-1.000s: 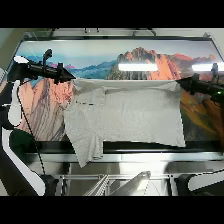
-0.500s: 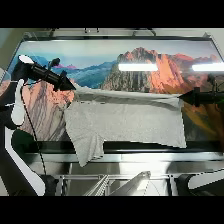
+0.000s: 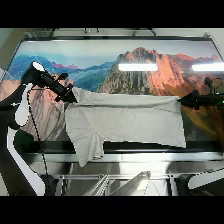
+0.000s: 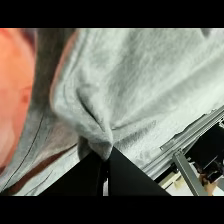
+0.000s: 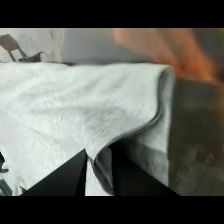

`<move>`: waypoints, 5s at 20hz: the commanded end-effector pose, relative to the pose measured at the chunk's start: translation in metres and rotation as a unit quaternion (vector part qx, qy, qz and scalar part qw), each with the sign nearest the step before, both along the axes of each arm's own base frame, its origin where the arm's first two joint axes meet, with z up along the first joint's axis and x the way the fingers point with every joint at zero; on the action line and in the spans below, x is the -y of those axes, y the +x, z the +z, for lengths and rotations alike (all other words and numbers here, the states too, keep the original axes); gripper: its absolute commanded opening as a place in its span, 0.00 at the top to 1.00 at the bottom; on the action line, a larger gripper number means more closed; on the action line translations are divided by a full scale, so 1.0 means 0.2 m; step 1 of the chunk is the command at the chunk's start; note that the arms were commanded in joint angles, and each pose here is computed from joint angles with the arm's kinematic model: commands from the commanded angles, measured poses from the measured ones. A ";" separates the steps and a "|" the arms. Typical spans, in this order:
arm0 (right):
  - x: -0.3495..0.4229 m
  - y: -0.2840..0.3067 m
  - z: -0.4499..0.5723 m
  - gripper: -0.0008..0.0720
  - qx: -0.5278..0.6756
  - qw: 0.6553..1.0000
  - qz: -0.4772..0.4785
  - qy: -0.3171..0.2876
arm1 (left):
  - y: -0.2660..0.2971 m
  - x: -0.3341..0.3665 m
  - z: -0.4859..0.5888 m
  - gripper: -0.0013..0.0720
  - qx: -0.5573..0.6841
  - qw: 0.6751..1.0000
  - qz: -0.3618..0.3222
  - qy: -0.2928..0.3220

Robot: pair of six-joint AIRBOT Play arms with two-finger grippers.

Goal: Fold the shirts.

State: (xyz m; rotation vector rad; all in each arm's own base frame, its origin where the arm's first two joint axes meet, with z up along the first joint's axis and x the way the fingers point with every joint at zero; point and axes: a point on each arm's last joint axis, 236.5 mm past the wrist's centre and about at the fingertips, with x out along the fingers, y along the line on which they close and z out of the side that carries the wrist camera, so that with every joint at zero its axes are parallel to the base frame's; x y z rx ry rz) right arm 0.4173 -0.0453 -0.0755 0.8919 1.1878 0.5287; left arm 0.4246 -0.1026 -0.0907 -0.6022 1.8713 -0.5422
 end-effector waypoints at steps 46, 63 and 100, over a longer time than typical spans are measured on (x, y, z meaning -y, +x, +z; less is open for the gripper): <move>-0.06 -1.02 -0.26 0.33 -0.233 0.969 -0.078 -0.028 | -1.08 0.05 -0.15 0.45 0.121 0.982 0.143 0.007; -0.18 -0.81 -0.09 0.96 -0.179 0.983 -0.037 0.024 | -1.08 0.14 -0.02 0.95 0.114 0.980 0.149 -0.067; -0.07 0.04 0.00 0.57 0.085 0.991 -0.101 -0.035 | 0.39 0.15 0.30 0.53 0.232 0.956 0.083 -0.160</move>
